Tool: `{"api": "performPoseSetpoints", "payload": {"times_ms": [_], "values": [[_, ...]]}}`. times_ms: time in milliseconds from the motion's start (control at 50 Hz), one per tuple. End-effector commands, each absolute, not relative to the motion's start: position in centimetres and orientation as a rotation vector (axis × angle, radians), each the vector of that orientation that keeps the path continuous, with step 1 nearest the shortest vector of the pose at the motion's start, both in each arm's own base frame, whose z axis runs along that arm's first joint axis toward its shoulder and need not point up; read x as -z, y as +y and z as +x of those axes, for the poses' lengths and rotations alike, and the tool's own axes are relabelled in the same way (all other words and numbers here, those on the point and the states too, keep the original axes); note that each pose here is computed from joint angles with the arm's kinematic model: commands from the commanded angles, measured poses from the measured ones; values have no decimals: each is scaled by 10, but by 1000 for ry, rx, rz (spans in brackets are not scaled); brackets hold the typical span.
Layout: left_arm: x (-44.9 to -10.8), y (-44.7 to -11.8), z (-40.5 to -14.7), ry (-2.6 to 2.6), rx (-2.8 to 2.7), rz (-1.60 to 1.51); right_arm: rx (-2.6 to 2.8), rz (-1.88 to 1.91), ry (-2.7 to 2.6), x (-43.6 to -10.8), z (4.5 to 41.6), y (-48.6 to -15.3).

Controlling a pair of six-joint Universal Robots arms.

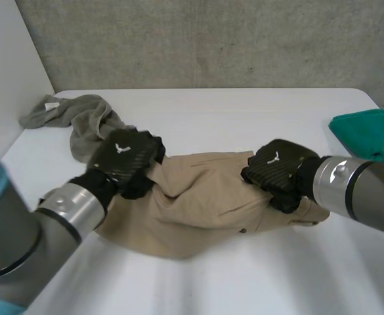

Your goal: Fold the laundry.

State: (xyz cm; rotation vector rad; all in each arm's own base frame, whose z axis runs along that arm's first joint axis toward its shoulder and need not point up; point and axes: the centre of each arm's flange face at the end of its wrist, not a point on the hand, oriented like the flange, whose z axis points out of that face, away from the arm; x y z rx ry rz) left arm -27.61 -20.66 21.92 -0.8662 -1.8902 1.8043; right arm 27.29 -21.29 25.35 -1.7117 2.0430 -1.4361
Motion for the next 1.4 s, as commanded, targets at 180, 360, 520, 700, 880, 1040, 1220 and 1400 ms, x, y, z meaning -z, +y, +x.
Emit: {"api": "performPoseSetpoints", "payload": {"times_ms": [180,360,520,700,880,1040,1220,1400], "values": [[-282,-333,-330,-1623,-2241,-774,2306,-1321,1793,-297,315,-338],[-409,-349,-329,-854,-2727,-503,2862,-897,1275,-406,321,-364],[-392,-340,-331,-897,-2675,-522,2797,-937,1370,-386,322,-361],[-266,-335,-326,-1378,-2409,-657,2517,-1121,1688,-304,310,-346],[-157,-292,-313,-1839,-2029,-818,1987,-1444,2055,-180,296,-306],[-159,-244,-293,-2069,-1783,-948,1751,-1587,2125,-155,285,-276],[-170,-190,-265,-2258,-1525,-1032,1260,-1723,2256,-170,259,-213],[-177,-113,-233,-2418,-1089,-1310,1015,-1928,2231,-197,230,-153]]}}
